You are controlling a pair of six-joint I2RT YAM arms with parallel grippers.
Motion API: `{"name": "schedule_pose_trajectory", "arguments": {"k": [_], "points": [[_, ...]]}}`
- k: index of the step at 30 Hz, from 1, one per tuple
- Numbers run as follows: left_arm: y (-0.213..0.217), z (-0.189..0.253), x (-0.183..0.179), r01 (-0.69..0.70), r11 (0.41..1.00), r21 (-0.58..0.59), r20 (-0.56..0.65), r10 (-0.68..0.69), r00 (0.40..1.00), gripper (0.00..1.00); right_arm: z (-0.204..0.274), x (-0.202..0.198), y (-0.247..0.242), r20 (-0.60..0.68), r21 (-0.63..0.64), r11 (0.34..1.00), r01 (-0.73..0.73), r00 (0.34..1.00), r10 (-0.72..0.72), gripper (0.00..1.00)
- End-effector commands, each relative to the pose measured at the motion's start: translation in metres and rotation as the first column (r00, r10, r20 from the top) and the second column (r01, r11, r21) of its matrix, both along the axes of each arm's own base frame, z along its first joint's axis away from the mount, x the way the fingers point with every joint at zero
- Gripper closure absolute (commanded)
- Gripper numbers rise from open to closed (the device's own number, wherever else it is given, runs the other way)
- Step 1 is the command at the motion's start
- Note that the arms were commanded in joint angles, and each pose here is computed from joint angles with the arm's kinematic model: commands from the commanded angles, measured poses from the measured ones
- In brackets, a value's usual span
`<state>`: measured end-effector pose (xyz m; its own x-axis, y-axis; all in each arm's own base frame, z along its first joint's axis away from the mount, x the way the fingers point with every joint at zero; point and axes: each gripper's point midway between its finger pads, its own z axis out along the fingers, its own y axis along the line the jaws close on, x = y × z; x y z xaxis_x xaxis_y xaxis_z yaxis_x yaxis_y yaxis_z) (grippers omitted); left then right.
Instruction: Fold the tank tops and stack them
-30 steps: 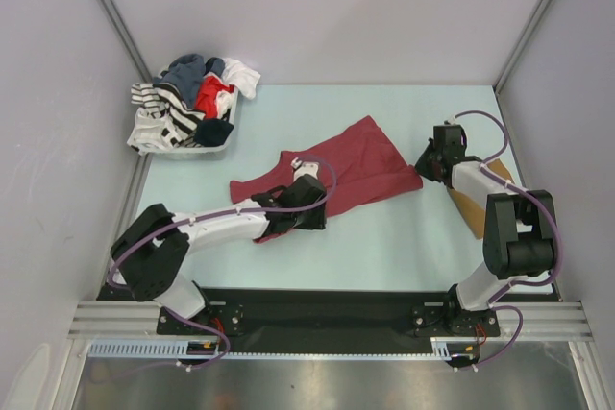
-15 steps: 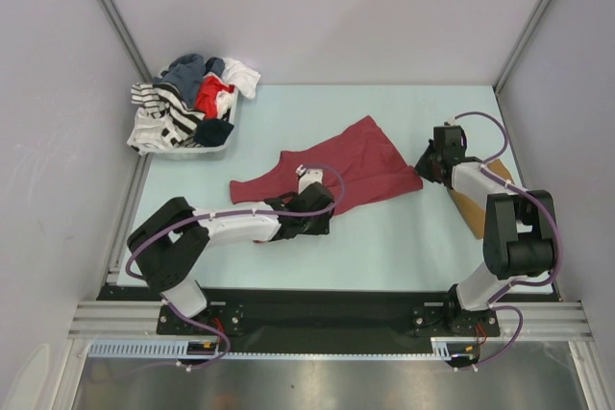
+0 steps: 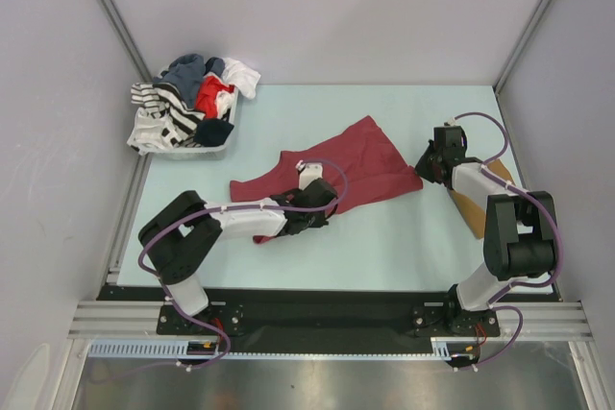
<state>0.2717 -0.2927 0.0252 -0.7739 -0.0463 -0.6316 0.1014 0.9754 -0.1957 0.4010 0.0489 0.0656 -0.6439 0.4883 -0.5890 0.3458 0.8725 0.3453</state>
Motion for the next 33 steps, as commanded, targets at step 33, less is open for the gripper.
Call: {"name": "schedule_pose_trajectory", "arguments": {"k": [33], "points": [[-0.014, 0.04, -0.041, 0.2, 0.972, -0.12, -0.109, -0.214, 0.971, 0.96, 0.02, -0.043, -0.008, 0.078, -0.023, 1.0, 0.016, 0.997, -0.015, 1.0]]}}
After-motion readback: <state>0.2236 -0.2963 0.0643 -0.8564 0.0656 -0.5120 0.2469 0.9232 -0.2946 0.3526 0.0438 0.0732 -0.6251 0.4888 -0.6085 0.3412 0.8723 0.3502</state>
